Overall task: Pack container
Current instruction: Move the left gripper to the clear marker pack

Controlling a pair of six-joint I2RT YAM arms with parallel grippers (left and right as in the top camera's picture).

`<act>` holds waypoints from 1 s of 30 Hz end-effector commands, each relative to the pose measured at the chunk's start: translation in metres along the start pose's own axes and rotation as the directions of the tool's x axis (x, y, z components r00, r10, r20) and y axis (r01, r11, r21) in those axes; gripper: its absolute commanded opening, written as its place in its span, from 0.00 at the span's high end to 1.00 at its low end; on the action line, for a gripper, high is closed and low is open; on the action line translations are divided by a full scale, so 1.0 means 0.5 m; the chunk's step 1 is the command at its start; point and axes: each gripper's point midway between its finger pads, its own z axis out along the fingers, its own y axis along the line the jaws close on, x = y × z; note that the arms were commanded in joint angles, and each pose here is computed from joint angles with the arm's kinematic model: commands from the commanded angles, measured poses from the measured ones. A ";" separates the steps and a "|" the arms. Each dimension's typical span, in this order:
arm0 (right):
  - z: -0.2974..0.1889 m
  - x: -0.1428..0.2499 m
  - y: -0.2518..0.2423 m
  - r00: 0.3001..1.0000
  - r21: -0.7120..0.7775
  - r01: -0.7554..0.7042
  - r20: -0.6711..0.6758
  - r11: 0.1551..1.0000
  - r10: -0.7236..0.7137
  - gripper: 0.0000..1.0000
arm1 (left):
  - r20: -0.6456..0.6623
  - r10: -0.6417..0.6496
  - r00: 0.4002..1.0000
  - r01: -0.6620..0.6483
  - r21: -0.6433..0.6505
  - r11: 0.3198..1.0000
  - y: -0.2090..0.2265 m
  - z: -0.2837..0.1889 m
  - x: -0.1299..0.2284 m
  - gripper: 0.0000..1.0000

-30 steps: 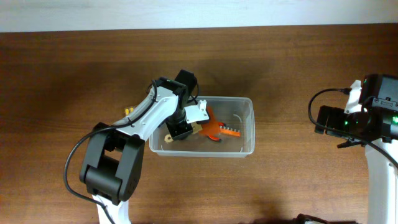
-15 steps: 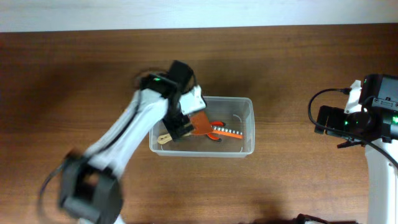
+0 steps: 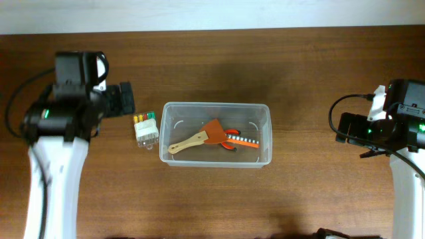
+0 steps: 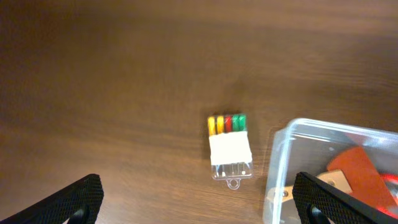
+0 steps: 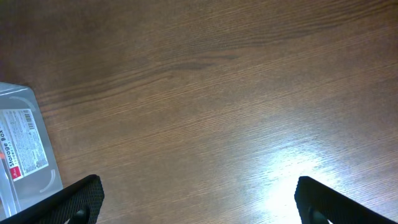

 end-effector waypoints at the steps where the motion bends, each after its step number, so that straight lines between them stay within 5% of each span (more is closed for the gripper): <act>1: -0.009 -0.001 0.000 1.000 -0.008 -0.014 0.017 1.000 0.014 0.01 | -0.137 -0.111 0.984 0.107 -0.038 0.994 -0.003 0.090 0.035 0.01; 13: -0.009 0.000 0.004 1.000 -0.019 -0.014 0.016 1.000 0.014 0.01 | -0.474 -0.078 0.877 0.067 -0.040 0.997 -0.046 0.306 0.156 0.01; 30: -0.010 0.000 0.006 1.000 -0.026 -0.013 0.016 1.000 0.014 0.01 | -0.629 0.084 0.773 0.026 0.164 0.986 -0.112 0.411 0.249 0.01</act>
